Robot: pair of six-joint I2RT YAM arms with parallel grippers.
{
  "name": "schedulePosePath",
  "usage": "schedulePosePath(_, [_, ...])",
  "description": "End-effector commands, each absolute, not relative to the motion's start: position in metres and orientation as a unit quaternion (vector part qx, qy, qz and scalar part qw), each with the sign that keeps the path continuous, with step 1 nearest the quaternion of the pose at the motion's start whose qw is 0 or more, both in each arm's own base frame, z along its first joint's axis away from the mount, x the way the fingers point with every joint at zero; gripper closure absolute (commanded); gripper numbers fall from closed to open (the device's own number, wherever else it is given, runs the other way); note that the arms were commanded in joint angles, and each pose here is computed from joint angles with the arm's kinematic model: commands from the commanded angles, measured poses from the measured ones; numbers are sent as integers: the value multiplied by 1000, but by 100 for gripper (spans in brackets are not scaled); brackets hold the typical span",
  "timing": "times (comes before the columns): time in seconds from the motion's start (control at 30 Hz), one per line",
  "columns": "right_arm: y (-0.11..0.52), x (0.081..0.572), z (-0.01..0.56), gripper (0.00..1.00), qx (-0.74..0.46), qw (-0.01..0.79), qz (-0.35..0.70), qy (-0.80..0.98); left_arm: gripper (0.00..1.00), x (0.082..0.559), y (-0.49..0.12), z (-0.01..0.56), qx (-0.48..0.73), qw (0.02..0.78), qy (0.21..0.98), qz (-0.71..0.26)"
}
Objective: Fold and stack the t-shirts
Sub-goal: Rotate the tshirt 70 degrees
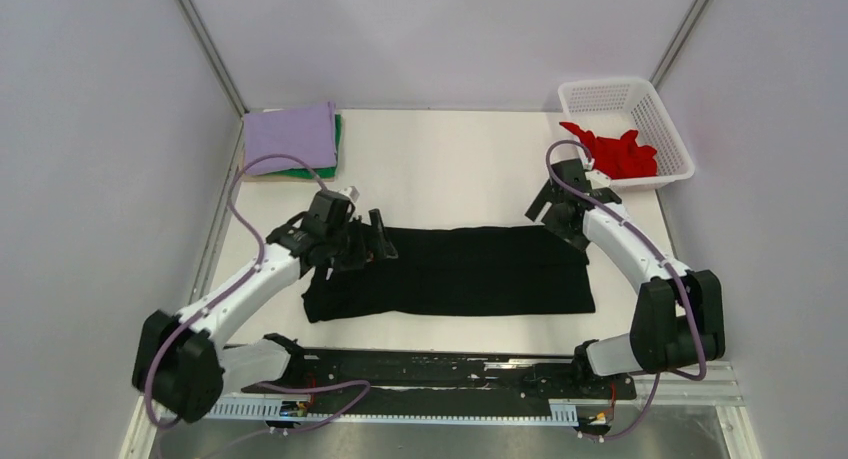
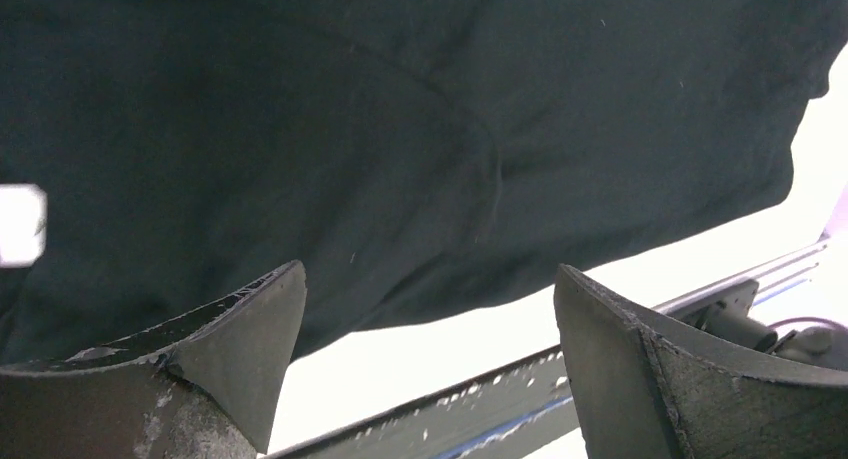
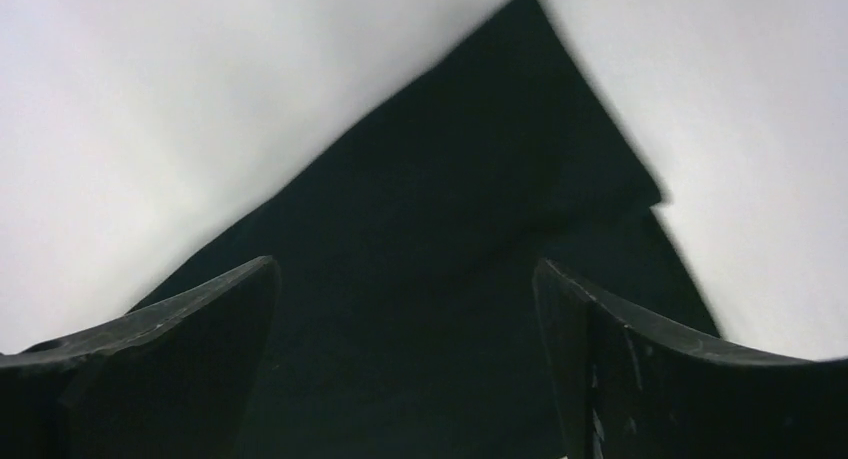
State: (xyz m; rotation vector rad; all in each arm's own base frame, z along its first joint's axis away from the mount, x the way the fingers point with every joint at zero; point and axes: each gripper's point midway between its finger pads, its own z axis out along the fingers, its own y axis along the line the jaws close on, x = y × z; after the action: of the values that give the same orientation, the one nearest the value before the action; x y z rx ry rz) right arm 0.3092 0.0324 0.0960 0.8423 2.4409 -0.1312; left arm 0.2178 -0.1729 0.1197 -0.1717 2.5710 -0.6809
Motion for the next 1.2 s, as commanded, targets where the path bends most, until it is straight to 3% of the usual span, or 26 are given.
schedulePosePath(0.0, [107,344,98,0,206,293,149,921,0,268,-212,104,-95,227,919,-307])
schedulePosePath(0.27, [103,332,44,0,197,230,116,946,0,329,-196,6,-195,128,932,-279])
schedulePosePath(0.47, [119,288,25,0,200,161,162,953,0,400,-210,-22,-235,130,925,-270])
schedulePosePath(0.57, [140,269,30,0,182,137,208,951,0,474,-229,2,-236,179,908,-296])
schedulePosePath(0.6, [148,262,31,0,170,130,219,952,0,484,-231,-18,-244,169,910,-289])
schedulePosePath(0.63, [157,255,34,0,158,121,232,952,0,517,-242,8,-241,195,899,-310])
schedulePosePath(0.67, [168,247,36,0,144,108,249,952,0,524,-245,-16,-245,181,902,-305])
schedulePosePath(0.73, [192,225,41,0,109,75,282,950,0,572,-268,10,-230,210,884,-349])
schedulePosePath(0.9, [240,183,47,0,-11,37,311,950,0,612,-307,15,-194,223,853,-431])
schedulePosePath(1.17, [267,193,62,0,-73,74,309,945,0,632,-363,61,-96,304,766,-559])
